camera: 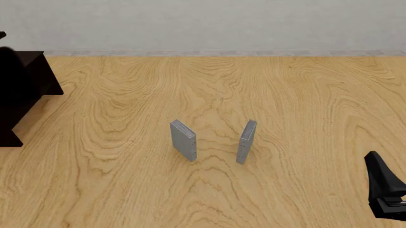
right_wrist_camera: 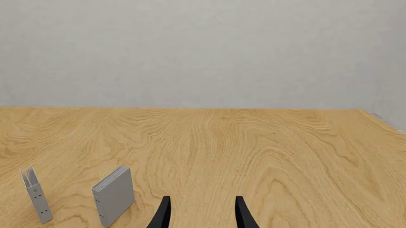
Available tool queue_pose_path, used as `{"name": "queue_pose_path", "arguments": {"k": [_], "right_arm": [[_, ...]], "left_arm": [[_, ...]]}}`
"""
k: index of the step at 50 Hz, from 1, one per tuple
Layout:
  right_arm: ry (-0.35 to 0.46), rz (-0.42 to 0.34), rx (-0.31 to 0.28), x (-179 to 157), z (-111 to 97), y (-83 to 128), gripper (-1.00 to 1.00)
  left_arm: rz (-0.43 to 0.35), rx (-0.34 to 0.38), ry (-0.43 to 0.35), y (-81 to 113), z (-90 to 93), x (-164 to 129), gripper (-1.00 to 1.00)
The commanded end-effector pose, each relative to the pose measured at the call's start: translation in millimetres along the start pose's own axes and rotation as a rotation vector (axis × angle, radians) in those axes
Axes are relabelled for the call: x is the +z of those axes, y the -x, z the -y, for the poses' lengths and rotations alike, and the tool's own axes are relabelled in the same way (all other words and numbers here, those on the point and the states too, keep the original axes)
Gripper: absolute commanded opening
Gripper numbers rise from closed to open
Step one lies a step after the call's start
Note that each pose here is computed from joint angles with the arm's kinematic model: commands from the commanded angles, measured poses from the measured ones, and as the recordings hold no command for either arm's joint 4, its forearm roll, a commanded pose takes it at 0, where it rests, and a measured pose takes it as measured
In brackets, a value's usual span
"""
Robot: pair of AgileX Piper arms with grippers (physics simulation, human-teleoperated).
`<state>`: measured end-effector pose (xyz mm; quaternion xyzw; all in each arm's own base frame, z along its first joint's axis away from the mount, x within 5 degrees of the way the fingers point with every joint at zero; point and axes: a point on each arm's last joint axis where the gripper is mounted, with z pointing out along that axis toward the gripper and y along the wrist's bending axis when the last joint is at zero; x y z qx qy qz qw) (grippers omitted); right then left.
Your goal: Pick up the book in the middle and place it on the cabinet shelf.
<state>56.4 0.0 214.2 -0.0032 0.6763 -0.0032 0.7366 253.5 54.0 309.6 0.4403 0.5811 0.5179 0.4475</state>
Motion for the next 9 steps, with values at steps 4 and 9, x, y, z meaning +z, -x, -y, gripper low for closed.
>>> {"name": "queue_pose_path", "arguments": {"k": [4,9], "right_arm": [[0.0,0.0,0.0,0.0,0.0,0.0,1.0],[0.0,0.0,0.0,0.0,0.0,0.0,1.0]], "left_arm": [[0.125,-0.123,-0.012,30.8,-1.5,-16.0,1.0],[0.158,-0.142,-0.015,38.7,6.9,-14.4,1.0]]}}
